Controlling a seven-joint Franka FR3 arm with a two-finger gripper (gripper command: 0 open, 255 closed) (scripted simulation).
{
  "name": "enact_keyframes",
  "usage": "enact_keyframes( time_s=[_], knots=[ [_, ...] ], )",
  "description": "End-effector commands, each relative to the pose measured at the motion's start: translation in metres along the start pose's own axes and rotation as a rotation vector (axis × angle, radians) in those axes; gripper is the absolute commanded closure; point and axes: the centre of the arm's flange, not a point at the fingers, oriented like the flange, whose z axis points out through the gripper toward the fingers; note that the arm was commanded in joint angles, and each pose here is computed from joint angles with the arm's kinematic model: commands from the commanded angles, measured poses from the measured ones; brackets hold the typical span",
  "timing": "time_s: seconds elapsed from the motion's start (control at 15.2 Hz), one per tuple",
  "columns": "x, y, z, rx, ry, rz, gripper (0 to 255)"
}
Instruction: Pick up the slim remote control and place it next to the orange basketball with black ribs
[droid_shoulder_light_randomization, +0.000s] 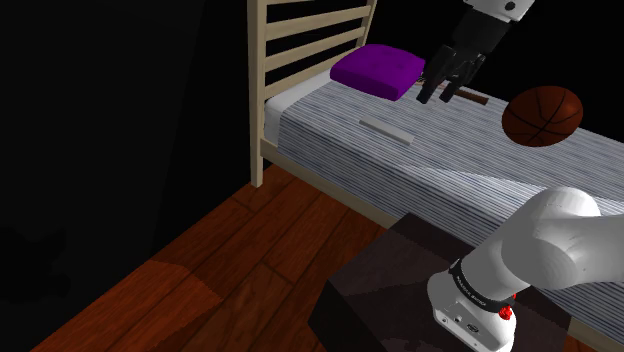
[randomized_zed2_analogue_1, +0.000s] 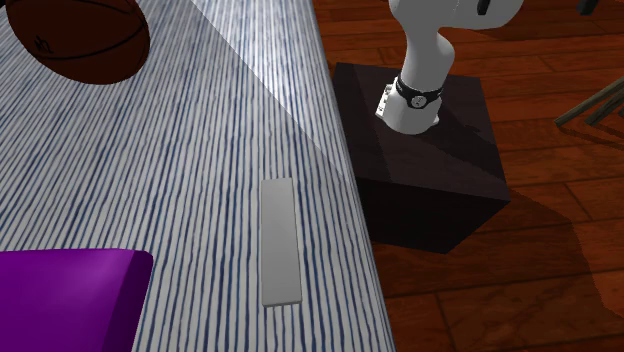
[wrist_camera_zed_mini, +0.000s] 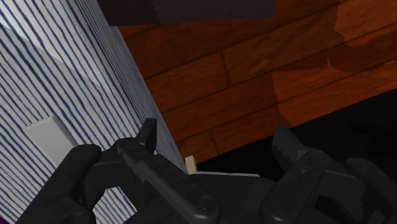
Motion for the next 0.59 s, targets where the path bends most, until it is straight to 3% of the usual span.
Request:
enact_keyframes(
  time_s=[0.0, 0.53],
  knots=[
    [0.000, 0.000, 0.000, 0.000, 0.000, 0.000, 0],
    [0.055, 0.067, 0.058, -0.028, -0.020, -0.061, 0]
  ],
)
